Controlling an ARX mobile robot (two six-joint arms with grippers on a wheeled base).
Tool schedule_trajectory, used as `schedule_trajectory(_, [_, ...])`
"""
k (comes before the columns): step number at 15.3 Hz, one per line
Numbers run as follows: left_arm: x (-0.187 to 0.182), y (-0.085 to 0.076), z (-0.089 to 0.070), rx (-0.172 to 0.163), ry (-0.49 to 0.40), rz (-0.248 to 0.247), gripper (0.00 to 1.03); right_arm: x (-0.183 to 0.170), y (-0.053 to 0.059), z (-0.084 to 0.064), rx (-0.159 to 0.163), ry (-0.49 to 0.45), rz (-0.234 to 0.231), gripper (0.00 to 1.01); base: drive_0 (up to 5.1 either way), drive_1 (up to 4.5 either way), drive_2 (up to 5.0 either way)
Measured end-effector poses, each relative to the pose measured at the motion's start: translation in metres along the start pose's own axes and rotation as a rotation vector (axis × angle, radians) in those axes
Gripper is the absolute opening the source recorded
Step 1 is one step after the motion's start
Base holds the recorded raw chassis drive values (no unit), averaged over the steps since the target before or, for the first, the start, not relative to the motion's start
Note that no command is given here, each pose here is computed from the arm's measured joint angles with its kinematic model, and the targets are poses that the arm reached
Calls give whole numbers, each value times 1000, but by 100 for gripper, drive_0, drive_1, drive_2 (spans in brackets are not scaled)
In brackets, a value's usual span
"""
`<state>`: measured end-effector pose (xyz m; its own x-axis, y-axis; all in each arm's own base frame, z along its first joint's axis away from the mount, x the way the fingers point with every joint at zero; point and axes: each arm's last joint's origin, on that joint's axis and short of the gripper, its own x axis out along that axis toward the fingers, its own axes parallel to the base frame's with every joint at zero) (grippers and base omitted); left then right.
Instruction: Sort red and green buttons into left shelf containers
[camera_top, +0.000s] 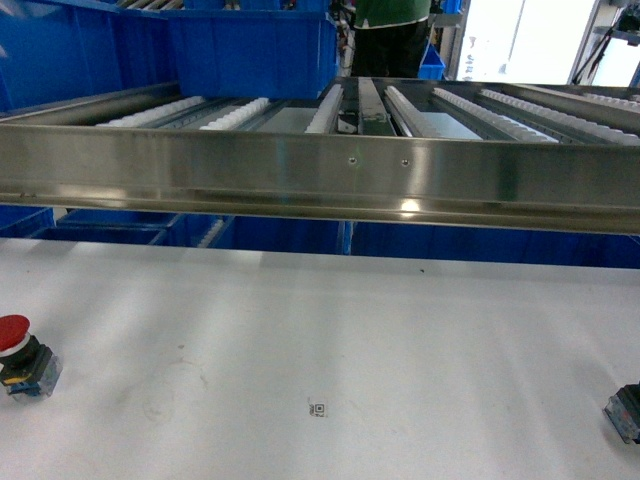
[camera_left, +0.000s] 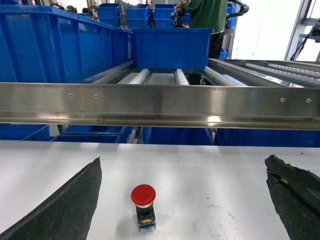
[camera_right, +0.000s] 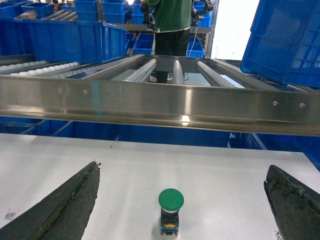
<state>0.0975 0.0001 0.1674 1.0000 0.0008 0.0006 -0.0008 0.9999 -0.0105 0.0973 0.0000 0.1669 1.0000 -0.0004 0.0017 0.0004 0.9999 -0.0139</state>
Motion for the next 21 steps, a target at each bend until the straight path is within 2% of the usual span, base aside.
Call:
schedule_trajectory(15, [0,0,0,0,0,0,98,0,0,0,0,0,0,98,0,0,0])
schedule_trajectory(16, [0,1,-1,-1,12,-6,98,0,0,0,0,0,0,98,0,0,0])
schedule_trajectory(18, [1,11,5,5,-45,35,98,3,4,2,0,-20,23,98,0,0,0])
schedule_trajectory(20, [11,17,5,2,-29,13,98,16,8,3,-4,-2,29,98,0,0,0])
schedule_trajectory(21, [18,23,6,-2,-28,21,98,25,10,1,-6,16,30,98,0,0,0])
